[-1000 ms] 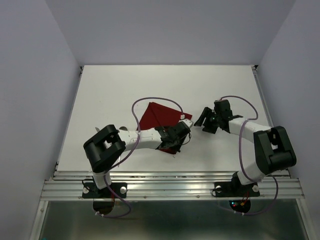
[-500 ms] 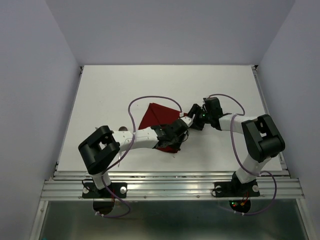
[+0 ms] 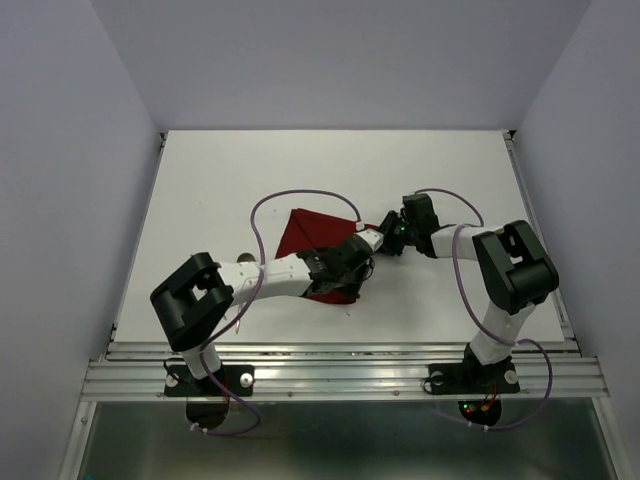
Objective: Fold the napkin into a case and place the utensils inside
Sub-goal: Pick up the upper triangle-folded napkin from the center of the board, then turn over the upper triangle folded napkin at the center of the board.
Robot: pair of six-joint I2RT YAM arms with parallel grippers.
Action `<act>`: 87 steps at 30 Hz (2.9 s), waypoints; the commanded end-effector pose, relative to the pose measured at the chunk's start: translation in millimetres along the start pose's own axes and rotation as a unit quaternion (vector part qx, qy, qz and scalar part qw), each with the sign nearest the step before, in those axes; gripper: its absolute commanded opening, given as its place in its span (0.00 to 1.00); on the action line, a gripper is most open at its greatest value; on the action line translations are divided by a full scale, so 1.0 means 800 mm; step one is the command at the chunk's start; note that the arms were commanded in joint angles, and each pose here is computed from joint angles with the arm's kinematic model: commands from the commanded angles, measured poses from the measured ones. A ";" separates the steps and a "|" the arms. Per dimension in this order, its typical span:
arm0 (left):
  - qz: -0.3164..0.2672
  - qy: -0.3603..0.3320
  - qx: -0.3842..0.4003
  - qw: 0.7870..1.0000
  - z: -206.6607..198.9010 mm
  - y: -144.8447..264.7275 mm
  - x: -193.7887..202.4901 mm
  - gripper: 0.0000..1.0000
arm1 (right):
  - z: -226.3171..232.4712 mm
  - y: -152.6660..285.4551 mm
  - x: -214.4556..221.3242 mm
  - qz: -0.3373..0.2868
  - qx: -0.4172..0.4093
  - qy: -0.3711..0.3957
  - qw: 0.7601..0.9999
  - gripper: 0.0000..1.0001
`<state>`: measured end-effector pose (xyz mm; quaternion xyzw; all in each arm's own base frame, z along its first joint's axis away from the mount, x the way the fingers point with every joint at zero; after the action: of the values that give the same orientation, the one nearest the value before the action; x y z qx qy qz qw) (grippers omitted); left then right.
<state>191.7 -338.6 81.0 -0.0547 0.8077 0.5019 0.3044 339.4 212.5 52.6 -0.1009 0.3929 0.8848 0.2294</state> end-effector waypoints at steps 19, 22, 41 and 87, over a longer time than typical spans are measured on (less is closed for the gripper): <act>-0.076 -0.038 0.029 0.996 -0.049 0.042 -0.099 0.00 | 0.006 0.080 -0.119 -0.178 0.074 0.015 0.981 0.01; -0.082 -0.050 0.032 0.995 -0.064 0.041 -0.123 0.00 | 0.002 0.103 -0.134 -0.199 0.082 0.019 0.976 0.01; -0.073 -0.068 0.136 0.986 -0.142 0.071 -0.163 0.00 | -0.010 0.276 -0.138 -0.318 0.228 0.061 0.918 0.01; -0.015 0.043 0.238 0.970 -0.061 0.029 -0.113 0.00 | 0.087 0.088 -0.233 -0.159 0.229 0.237 0.931 0.01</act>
<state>265.7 -391.9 139.0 -0.0537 0.8978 0.3344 0.2814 415.9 132.0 160.9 -0.2276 0.6622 0.6852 0.2006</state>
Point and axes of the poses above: each gripper's point midway between its finger pads, its own y axis back along the fingers, its own z axis along the line the jaws close on, x = y × z, the point moved 3 cm from there along y, back along the fingers, and after that the axes turned 11 degrees about y, right-handed, at the moved point
